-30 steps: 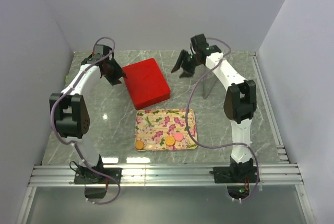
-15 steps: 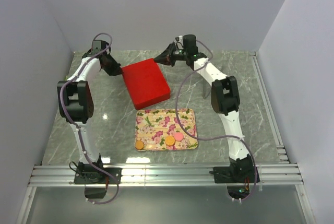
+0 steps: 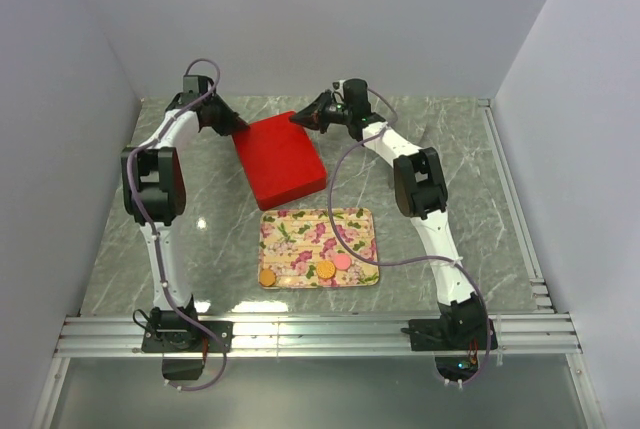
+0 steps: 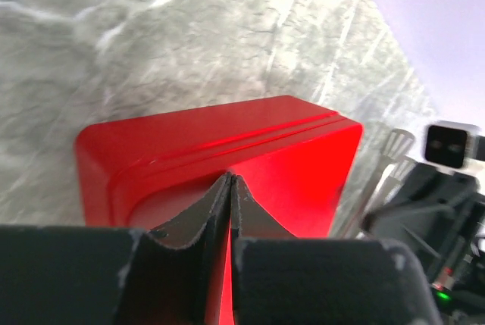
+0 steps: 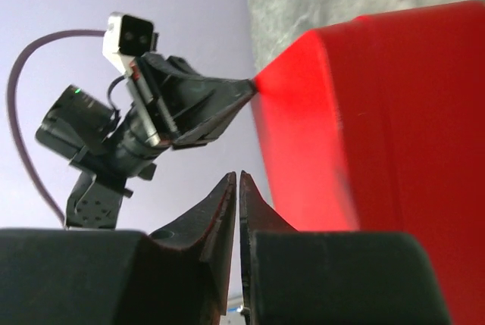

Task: Pack the cookies

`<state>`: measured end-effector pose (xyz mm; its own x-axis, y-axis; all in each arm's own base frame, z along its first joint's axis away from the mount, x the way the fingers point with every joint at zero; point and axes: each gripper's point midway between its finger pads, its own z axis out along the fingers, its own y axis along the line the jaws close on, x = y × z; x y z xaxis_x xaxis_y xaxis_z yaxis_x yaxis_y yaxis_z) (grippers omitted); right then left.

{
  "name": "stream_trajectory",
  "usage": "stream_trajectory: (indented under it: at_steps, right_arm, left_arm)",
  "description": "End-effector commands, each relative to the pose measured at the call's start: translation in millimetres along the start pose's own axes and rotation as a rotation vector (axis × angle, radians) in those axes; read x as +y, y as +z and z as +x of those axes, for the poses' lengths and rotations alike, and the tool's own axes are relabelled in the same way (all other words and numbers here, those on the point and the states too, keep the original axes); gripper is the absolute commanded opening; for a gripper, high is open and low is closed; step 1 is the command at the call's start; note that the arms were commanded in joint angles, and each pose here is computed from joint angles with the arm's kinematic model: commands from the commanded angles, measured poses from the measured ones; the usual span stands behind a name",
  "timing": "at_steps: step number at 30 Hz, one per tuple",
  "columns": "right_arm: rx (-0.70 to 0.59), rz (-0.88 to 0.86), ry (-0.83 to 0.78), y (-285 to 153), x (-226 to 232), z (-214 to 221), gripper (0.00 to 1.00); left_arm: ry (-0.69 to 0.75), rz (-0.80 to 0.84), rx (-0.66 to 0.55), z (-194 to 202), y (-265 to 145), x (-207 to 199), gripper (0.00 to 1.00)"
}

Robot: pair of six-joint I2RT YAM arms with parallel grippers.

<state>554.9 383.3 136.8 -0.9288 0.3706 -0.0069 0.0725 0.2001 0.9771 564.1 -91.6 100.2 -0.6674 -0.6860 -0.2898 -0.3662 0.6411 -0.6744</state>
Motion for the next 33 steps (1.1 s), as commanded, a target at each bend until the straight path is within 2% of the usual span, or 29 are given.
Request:
stream_trajectory:
  at_steps: [1,5,7,12,19,23,25,29,31,32,33]
  right_arm:
    - [-0.034,0.054,0.016,8.0,-28.7,-5.4,0.11]
    - [-0.034,0.119,0.05,9.4,-51.7,-3.1,0.09]
    - [-0.041,0.177,0.077,7.6,-63.5,-2.4,0.08]
    - [-0.03,0.176,0.056,2.4,-49.7,0.9,0.07]
    - [-0.021,0.031,-0.141,-26.1,53.2,13.8,0.08]
    - [-0.027,-0.052,-0.279,-61.3,126.0,37.4,0.09]
    - [-0.011,-0.079,-0.349,-73.0,146.9,53.9,0.13]
    - [-0.01,-0.115,-0.533,-118.9,205.5,103.5,0.27]
    - [-0.006,-0.06,-0.599,-131.0,199.8,121.5,0.4]
    - [-0.021,-0.073,-0.653,-150.8,218.9,138.6,0.45]
    - [-0.005,-0.055,-0.701,-156.6,216.5,155.0,0.54]
  left_arm:
    - [-0.046,-0.108,0.067,20.7,24.6,44.3,0.11]
    - [-0.038,-0.114,0.071,26.0,19.8,48.2,0.11]
    - [-0.049,-0.122,0.056,14.8,10.7,52.8,0.12]
    - [-0.025,-0.091,0.014,0.8,-13.4,28.5,0.16]
    - [0.052,0.036,-0.102,-27.7,-83.6,-40.6,0.23]
    - [0.09,0.077,-0.151,-27.8,-125.2,-62.0,0.27]
    - [0.123,0.101,-0.196,-28.7,-153.0,-73.3,0.32]
    - [0.175,0.096,-0.243,-17.8,-189.5,-73.5,0.48]
    - [0.215,0.112,-0.286,-13.7,-216.5,-79.4,0.53]
    - [0.216,0.089,-0.294,-9.9,-218.7,-71.0,0.55]
    - [0.221,0.078,-0.308,-8.0,-225.0,-67.9,0.56]
